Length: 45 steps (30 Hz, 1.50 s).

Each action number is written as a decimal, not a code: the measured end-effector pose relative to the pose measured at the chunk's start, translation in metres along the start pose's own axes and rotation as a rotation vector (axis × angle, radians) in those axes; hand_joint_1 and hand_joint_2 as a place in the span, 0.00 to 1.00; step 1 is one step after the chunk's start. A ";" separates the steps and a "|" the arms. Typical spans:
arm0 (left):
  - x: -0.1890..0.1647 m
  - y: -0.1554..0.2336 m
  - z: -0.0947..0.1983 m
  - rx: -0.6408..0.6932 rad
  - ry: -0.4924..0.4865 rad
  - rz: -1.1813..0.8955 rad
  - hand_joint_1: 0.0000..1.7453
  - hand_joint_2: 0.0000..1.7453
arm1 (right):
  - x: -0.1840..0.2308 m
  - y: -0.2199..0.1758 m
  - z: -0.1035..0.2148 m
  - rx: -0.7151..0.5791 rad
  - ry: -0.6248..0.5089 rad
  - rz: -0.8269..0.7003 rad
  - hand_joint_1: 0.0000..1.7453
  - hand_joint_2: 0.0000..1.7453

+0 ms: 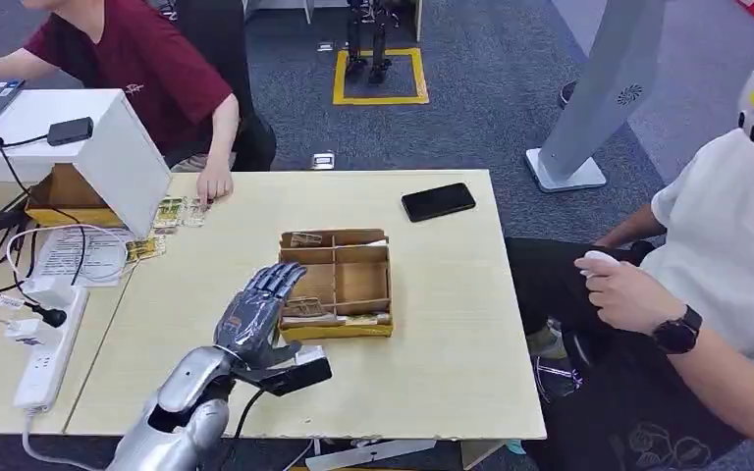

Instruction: Pass the card to the sensor for recognition and then transmit it.

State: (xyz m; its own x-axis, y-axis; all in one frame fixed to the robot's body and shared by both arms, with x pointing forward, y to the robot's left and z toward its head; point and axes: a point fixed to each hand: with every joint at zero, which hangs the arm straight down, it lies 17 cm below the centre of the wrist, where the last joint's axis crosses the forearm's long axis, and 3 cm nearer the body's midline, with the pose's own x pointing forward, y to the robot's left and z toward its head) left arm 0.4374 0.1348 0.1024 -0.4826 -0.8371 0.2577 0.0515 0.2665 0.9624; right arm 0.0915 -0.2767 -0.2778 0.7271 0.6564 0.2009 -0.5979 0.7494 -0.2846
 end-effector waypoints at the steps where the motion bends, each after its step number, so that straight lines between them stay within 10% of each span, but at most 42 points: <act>1: 0.000 0.002 -0.001 0.002 -0.001 0.000 0.00 1.00 | 0.000 0.000 0.000 0.000 0.000 0.001 0.00 1.00; 45: -0.009 -0.017 -0.016 -0.049 0.050 0.015 0.00 1.00 | 0.008 0.004 0.000 0.009 -0.017 0.042 0.00 1.00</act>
State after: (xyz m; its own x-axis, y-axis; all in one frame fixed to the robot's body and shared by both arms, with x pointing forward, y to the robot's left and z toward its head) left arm 0.4548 0.1300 0.0855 -0.4369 -0.8564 0.2751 0.1021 0.2566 0.9611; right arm 0.0948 -0.2685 -0.2771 0.6957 0.6885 0.2049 -0.6307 0.7219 -0.2846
